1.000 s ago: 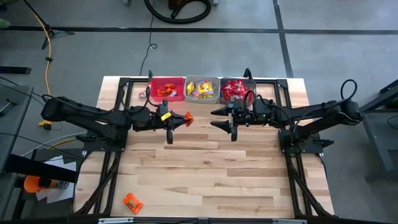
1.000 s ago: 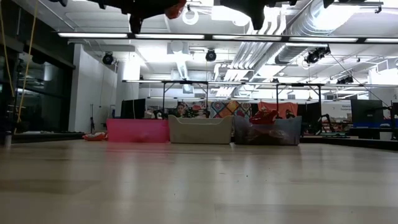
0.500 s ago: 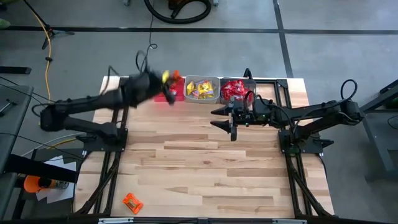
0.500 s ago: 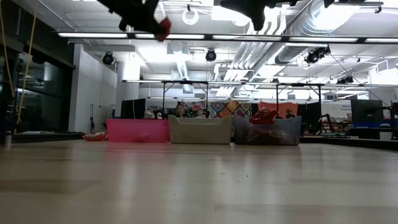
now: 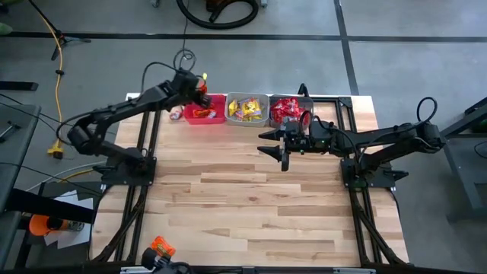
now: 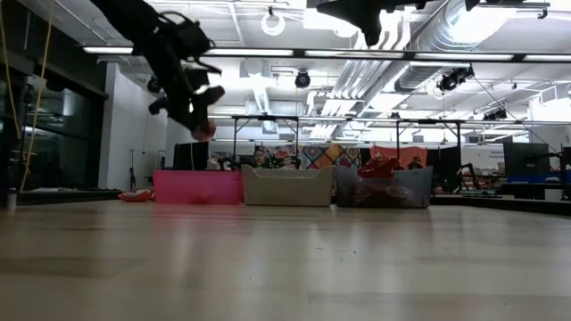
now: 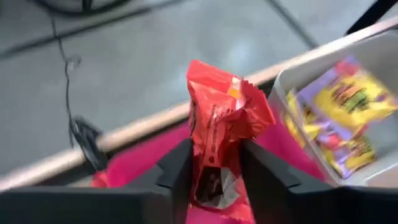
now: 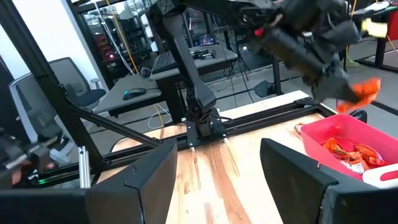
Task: Sort candy
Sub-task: Put the orange candy into the red bin
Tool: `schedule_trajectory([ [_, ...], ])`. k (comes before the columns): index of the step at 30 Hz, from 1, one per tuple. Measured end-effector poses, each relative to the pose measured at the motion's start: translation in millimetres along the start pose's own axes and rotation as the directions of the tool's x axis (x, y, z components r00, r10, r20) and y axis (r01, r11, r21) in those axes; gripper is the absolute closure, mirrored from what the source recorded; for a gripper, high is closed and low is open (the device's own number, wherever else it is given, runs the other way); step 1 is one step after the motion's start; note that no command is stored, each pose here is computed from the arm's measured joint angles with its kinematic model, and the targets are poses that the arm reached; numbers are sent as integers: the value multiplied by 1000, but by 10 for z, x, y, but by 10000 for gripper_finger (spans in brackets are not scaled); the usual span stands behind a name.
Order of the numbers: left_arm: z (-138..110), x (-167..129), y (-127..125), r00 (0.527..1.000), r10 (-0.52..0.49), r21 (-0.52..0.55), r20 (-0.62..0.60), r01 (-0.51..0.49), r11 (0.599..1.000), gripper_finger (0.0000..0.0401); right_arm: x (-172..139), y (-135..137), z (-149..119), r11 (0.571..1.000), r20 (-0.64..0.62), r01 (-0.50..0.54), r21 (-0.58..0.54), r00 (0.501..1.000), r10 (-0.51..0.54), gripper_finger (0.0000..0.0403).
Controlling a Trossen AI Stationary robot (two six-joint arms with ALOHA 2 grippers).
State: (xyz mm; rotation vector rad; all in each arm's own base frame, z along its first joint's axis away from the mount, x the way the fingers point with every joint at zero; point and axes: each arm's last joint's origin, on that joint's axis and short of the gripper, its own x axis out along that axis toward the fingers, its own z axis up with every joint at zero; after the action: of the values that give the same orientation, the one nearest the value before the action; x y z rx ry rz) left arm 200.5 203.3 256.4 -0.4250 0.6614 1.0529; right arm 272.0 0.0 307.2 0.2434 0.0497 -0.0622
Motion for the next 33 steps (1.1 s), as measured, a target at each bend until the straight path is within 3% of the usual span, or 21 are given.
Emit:
schedule_trajectory([
  [7, -87, 143, -43, 997, 20, -116, -74, -29, 993, 212, 0, 0, -1, 1000, -1, 0, 0, 1000, 0, 178],
  [12, -36, -8, 23, 999, 9, -123, -40, -14, 992, 175, 0, 0, 0, 1000, -1, -1, 0, 1000, 1, 178],
  [17, -32, -317, 281, 981, 195, -239, -23, -195, 951, 168, -1, -1, -9, 1000, -9, 1, -1, 1000, -1, 178],
  [22, -175, -390, 566, 934, 295, -314, -200, -347, 884, 173, -1, -6, -25, 1000, -27, 5, -23, 1000, -5, 178],
  [28, -320, -203, 591, 903, 307, -264, -302, -389, 883, 174, -1, -21, -42, 999, -42, 33, -30, 999, -34, 178],
  [33, -455, 60, 575, 857, 275, -154, -436, -372, 915, 174, -2, -27, -58, 999, -57, 40, -32, 997, -41, 178],
])
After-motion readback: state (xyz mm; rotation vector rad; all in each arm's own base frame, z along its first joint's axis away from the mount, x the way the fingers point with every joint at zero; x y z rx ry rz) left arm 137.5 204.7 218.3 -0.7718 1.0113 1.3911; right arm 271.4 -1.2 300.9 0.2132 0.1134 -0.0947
